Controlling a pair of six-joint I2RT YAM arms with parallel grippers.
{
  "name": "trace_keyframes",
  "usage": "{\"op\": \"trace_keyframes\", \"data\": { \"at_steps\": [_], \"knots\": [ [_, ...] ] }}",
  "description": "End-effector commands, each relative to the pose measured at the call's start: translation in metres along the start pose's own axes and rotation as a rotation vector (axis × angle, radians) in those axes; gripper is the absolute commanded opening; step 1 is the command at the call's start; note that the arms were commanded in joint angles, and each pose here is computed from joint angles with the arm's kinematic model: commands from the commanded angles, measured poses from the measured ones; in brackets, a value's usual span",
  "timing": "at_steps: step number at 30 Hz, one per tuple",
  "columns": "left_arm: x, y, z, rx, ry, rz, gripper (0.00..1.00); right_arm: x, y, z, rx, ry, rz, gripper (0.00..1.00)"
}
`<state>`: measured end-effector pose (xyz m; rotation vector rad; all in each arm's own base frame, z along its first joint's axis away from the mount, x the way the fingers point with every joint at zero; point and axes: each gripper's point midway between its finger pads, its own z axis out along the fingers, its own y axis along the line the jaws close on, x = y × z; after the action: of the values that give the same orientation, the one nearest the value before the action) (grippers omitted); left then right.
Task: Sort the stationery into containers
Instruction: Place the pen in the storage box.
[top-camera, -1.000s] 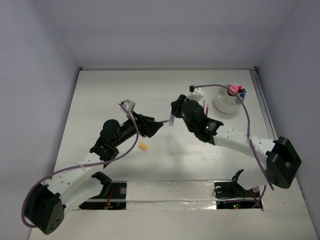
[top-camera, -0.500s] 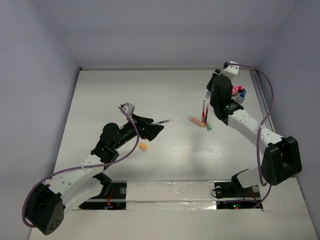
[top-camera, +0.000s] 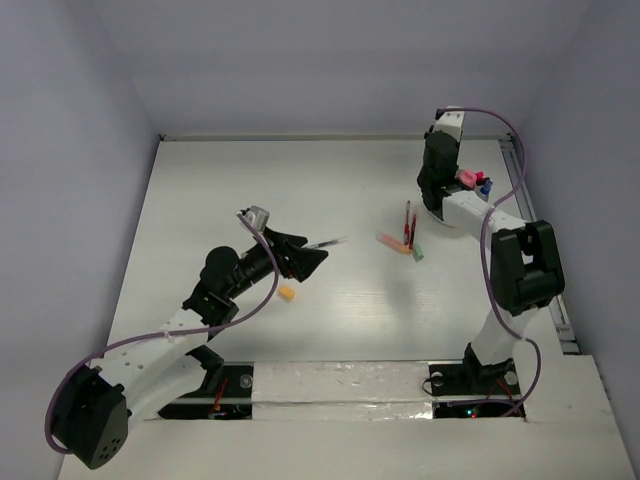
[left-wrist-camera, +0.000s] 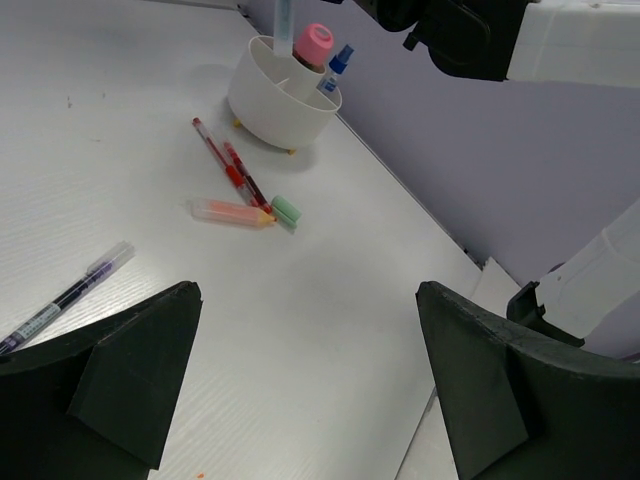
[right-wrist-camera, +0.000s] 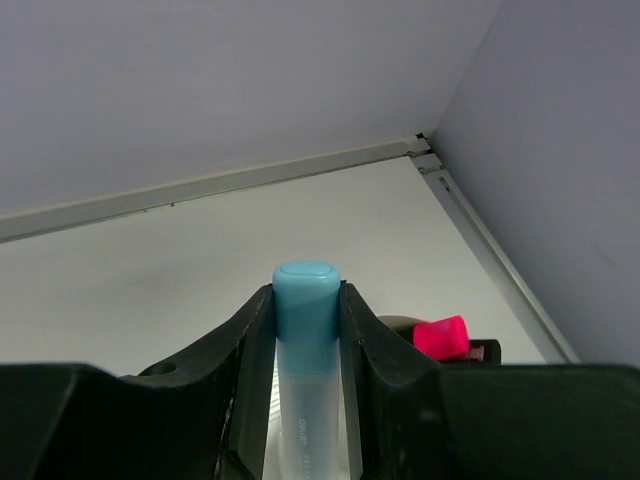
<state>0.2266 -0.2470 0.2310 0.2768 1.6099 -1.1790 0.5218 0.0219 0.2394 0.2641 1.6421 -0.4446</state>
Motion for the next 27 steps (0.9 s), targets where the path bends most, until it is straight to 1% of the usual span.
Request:
{"op": "trace_keyframes", "data": {
  "at_steps": [1, 8, 13, 16, 23, 27],
  "knots": [
    [-0.006, -0.007, 0.002, 0.042, -0.031, 0.027, 0.87, -0.044, -0.005, 0.013, 0.041, -0.116, 0.017, 0.00],
    [-0.004, -0.005, 0.004, 0.038, -0.029, 0.031, 0.87, -0.026, -0.007, 0.023, 0.068, -0.110, -0.058, 0.00],
    [-0.002, -0.003, 0.005, 0.034, -0.023, 0.032, 0.87, -0.004, -0.004, 0.029, 0.086, -0.086, -0.093, 0.00],
    [-0.002, -0.003, 0.006, 0.035, -0.024, 0.034, 0.87, 0.006, -0.007, 0.034, 0.099, -0.073, -0.106, 0.00],
    [-0.003, -0.002, 0.005, 0.031, -0.026, 0.039, 0.87, 0.014, -0.008, 0.032, 0.099, -0.063, -0.099, 0.00],
    [-0.003, 0.000, 0.006, 0.021, -0.026, 0.038, 0.87, 0.023, -0.007, 0.030, 0.086, -0.047, -0.090, 0.06]
  ]
}}
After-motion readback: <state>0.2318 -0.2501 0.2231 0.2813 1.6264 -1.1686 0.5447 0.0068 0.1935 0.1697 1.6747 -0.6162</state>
